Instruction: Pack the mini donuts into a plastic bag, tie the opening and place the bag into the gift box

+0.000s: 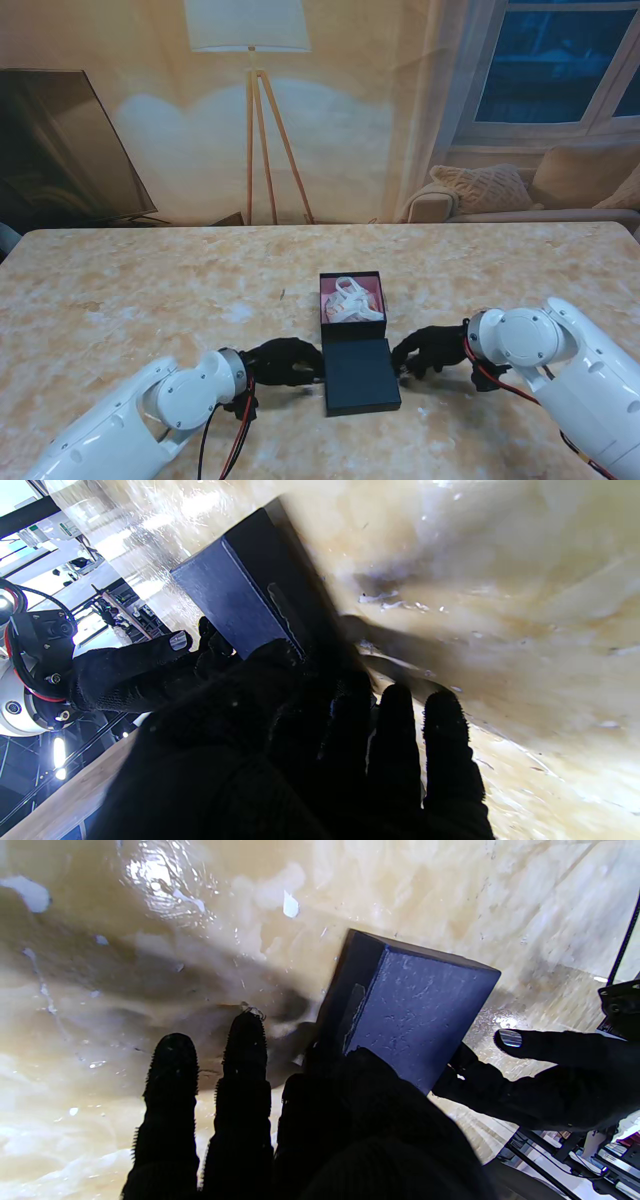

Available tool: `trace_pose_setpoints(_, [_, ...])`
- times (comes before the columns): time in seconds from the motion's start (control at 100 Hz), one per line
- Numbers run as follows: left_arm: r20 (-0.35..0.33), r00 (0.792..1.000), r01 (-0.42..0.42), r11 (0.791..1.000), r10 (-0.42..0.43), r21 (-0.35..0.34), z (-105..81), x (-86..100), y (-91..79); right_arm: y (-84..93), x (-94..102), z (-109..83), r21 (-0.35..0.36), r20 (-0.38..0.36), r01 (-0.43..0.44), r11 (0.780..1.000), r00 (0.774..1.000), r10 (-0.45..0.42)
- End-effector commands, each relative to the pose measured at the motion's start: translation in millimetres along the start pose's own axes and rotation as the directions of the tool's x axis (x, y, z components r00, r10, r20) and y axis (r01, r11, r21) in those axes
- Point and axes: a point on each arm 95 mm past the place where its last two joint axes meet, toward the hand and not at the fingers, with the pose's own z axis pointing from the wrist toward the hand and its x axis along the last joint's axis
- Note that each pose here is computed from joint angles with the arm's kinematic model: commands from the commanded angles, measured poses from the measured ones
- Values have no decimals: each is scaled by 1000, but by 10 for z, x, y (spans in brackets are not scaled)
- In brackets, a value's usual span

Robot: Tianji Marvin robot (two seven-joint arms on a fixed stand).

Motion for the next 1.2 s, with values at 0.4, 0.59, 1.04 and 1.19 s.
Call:
trace_pose_setpoints(0.4, [-62, 998, 18, 1000, -18, -2, 43, 206, 47, -62, 182, 42, 10, -60, 16, 1000, 998, -16])
trace_pose_setpoints(0.59, [-77, 997, 23, 1000, -23, 3, 39, 230, 24, -59, 198, 3, 2, -71, 24, 1000, 997, -24])
trace_pose_setpoints(1.04, [-111, 994, 14, 1000, -12, 12, -6, 329, -38, -51, 242, -90, -9, -88, 46, 999, 995, -46])
trace_pose_setpoints(1.19, [-114, 993, 12, 1000, -10, 12, -32, 371, -57, -42, 263, -138, -15, -92, 55, 998, 994, -56])
